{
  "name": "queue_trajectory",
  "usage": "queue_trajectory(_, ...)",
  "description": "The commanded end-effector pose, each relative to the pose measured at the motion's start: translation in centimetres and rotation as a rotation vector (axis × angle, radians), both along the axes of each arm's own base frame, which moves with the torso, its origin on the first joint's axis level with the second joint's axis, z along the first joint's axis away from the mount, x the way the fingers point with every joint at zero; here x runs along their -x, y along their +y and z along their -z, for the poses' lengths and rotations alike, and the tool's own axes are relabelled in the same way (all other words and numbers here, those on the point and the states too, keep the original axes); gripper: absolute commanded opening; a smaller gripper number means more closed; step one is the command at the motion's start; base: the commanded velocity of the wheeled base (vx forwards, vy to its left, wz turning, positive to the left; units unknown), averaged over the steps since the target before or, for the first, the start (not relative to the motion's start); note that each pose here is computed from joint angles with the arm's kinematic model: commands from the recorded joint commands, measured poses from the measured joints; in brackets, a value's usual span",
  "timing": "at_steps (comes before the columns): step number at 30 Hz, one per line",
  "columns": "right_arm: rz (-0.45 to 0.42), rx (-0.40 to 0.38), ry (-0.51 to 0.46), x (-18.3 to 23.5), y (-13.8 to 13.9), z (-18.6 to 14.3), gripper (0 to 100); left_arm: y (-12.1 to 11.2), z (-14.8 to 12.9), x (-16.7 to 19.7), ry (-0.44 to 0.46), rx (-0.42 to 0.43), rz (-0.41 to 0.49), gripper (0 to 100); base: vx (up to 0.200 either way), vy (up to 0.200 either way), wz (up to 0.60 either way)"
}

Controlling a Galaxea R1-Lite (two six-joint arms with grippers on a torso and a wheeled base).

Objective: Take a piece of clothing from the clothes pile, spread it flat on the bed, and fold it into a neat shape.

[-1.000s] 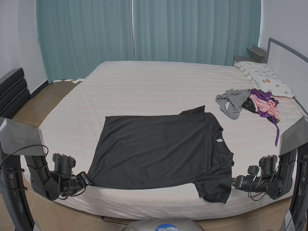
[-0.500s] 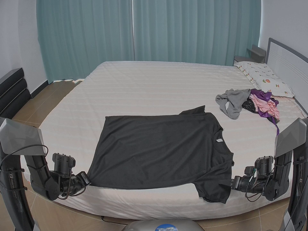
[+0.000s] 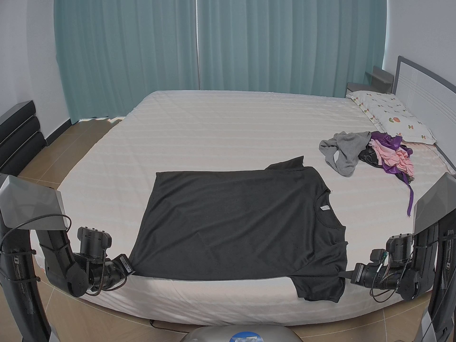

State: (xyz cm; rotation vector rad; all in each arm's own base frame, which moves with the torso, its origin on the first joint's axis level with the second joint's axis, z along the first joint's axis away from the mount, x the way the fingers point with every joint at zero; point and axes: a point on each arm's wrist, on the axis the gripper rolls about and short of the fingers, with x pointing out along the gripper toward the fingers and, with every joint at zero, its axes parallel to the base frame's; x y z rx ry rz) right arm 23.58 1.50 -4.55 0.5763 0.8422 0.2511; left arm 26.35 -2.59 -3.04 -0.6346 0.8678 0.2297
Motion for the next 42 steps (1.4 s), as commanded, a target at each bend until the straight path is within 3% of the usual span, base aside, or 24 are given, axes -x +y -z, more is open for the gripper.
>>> queue_trajectory(1, 0.012, -0.01, -0.002, 1.7, -0.6, -1.0, 0, 0.1, 0.0, 0.2, 0.004, -0.002, -0.002, 0, 0.0, 0.0, 0.0)
queue_trajectory(8, 0.027, 0.0, 0.01, 2.3, -1.1, -1.4, 0, 0.2, 0.1, 1.1, 0.03, -0.013, 0.003, 0, 0.0, 0.0, 0.0)
queue_trajectory(18, -0.02, 0.039, 0.118, 3.7, -1.2, -1.4, 0, 1.0, 0.0, 3.1, 0.035, -0.076, 0.055, 0, 0.0, 0.0, 0.0)
queue_trajectory(31, -0.016, 0.057, 0.149, 4.3, -1.7, -1.9, 0, 1.9, 0.5, 3.8, 0.063, -0.116, 0.072, 0, 0.0, 0.0, 0.0)
queue_trajectory(42, -0.085, 0.094, 0.189, 5.7, -1.6, -3.0, 0, 1.8, 0.5, 5.3, 0.096, -0.162, 0.143, 0, 0.0, 0.0, 0.0)
